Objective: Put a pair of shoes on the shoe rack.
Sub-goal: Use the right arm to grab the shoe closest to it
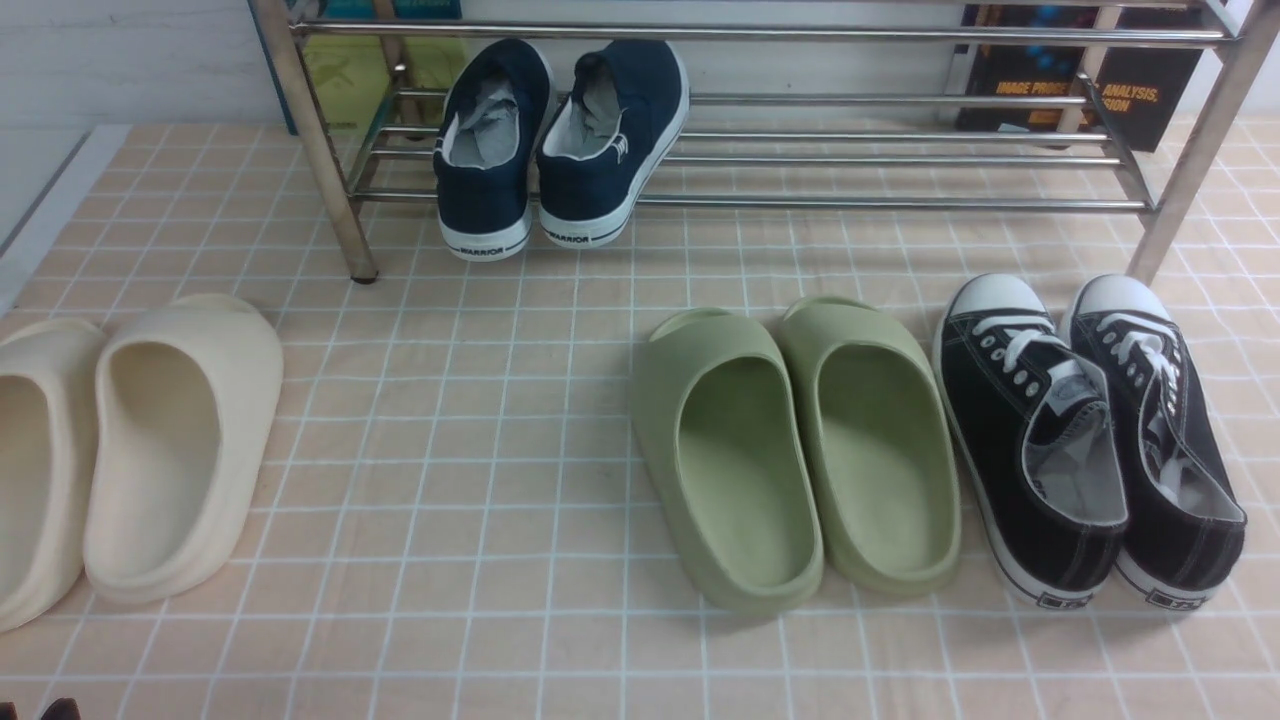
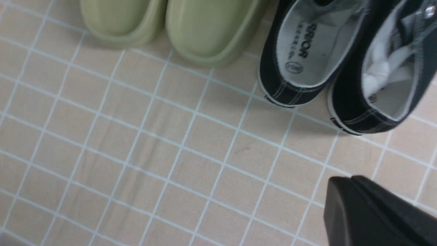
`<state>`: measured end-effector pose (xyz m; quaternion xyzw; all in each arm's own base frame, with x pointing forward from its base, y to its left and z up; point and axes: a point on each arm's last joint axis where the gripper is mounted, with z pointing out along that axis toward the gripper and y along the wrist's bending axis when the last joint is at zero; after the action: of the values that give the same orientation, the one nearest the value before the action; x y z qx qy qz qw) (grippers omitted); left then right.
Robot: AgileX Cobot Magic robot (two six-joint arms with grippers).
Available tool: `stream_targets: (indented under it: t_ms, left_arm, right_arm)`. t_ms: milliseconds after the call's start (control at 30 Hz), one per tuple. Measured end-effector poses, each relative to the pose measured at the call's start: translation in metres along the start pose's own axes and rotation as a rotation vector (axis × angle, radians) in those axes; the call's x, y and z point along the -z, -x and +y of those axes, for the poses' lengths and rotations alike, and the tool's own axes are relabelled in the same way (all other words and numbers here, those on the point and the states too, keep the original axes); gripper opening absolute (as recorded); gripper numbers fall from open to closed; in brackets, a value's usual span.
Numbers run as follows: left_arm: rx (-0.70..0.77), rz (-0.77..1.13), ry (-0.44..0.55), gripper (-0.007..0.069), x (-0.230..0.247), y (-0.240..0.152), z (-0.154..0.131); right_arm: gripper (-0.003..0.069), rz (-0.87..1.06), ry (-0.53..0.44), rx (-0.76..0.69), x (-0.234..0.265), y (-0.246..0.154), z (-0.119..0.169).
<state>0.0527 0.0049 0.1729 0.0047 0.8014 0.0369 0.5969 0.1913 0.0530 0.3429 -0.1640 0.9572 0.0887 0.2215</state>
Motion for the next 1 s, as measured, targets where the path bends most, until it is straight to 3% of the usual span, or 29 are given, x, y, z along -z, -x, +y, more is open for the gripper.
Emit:
stream_targets:
  t_ms: [100, 200, 367, 400, 533, 633, 700, 800, 933, 967, 1000]
  left_arm:
    - [0.0, 0.0, 0.0, 0.0238, 0.0, 0.0, 0.0]
    - [0.0, 0.0, 0.0, 0.0239, 0.0, 0.0, 0.0]
    - [0.0, 0.0, 0.0, 0.0239, 0.0, 0.0, 0.0]
    - [0.0, 0.0, 0.0, 0.0239, 0.0, 0.0, 0.0]
    - [0.0, 0.0, 0.0, 0.0239, 0.0, 0.0, 0.0]
    - [0.0, 0.0, 0.0, 0.0239, 0.0, 0.0, 0.0]
    - [0.0, 0.0, 0.0, 0.0239, 0.0, 0.0, 0.0]
    - [0.0, 0.0, 0.0, 0.0239, 0.0, 0.0, 0.0]
    - [0.0, 0.0, 0.0, 0.0239, 0.0, 0.0, 0.0]
    - [0.0, 0.0, 0.0, 0.0239, 0.0, 0.0, 0.0]
    - [0.0, 0.0, 0.0, 0.0239, 0.0, 0.0, 0.0]
  right_arm:
    - [-0.0004, 0.095, 0.016, 0.015, -0.028, 0.023, 0.003]
    - [0.0059, 0.173, 0.028, 0.001, -0.059, 0.047, 0.003]
    - [0.0273, 0.263, 0.026, -0.014, -0.103, 0.065, -0.002]
    - [0.0376, 0.286, 0.021, -0.013, -0.12, 0.068, -0.004]
    - [0.0514, 0.322, -0.008, 0.016, -0.152, 0.07, -0.002]
    - [0.0545, 0.324, -0.055, 0.016, -0.168, 0.071, 0.0]
    - [0.0528, 0.334, -0.099, 0.01, -0.178, 0.071, -0.001]
    - [0.0445, 0.354, -0.116, -0.004, -0.185, 0.069, -0.003]
    - [0.0223, 0.369, -0.104, -0.015, -0.189, 0.067, -0.001]
    - [0.0126, 0.369, -0.092, -0.019, -0.189, 0.067, 0.0]
    - [0.0073, 0.369, -0.085, -0.018, -0.189, 0.067, 0.001]
